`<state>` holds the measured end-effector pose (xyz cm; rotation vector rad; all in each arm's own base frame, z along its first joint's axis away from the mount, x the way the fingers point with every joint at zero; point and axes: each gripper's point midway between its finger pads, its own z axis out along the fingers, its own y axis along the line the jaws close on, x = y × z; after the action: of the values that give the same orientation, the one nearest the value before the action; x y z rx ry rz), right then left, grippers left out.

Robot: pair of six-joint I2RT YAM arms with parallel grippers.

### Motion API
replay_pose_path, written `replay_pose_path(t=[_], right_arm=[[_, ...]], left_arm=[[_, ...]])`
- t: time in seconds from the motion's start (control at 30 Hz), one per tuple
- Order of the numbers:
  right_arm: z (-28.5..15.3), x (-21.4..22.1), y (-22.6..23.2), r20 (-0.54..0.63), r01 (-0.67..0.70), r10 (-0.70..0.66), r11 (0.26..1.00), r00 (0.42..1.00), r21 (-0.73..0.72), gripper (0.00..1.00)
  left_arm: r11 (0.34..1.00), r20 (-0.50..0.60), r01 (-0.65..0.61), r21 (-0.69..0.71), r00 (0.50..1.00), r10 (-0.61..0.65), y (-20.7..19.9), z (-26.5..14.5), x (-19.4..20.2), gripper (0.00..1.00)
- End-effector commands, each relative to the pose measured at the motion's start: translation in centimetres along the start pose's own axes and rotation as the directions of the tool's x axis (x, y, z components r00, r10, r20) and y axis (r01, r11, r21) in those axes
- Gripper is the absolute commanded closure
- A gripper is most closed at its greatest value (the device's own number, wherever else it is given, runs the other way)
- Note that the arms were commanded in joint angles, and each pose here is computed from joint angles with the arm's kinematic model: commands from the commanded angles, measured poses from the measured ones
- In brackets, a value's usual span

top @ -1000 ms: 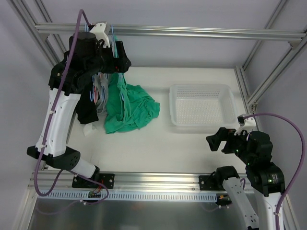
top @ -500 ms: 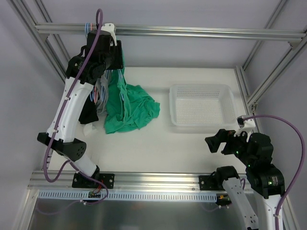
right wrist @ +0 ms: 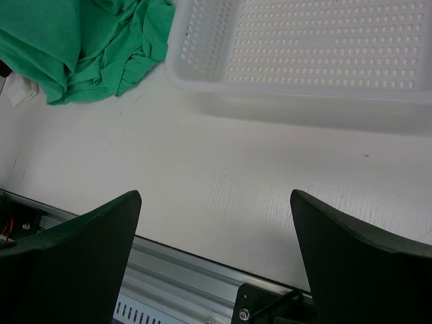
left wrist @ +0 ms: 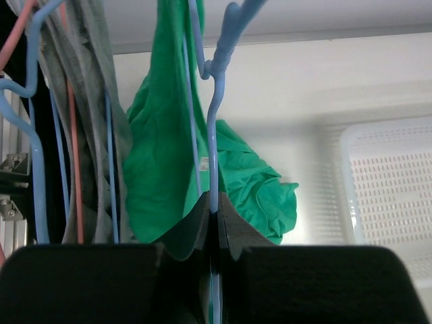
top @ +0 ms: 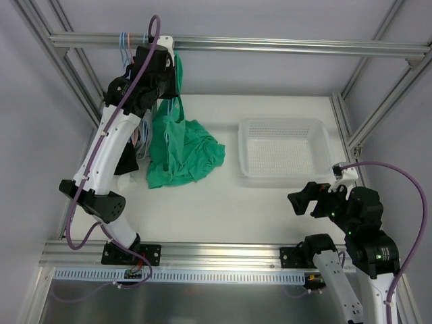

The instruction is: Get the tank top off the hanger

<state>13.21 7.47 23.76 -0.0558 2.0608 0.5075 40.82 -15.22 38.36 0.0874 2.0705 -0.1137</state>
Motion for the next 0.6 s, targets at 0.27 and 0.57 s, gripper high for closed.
replay_pose_path(t=[0.27, 0.57], right_arm=[[-0.2, -0.7, 0.7, 0.044, 0.011, -0.01, 0.999, 0.999, -0.04, 0.0], [-0.6, -0.7, 0.8, 0.048, 0.033, -0.031, 0.999, 0.998, -0.043, 0.01]], left_arm=[[0.988, 0.246, 0.072, 0.137, 0.964, -0.104, -1.8, -6.8, -7.0, 1.0], [0.956, 0.23, 0.09, 0.278, 0.96, -0.158, -3.5, -9.5, -5.1, 1.0]])
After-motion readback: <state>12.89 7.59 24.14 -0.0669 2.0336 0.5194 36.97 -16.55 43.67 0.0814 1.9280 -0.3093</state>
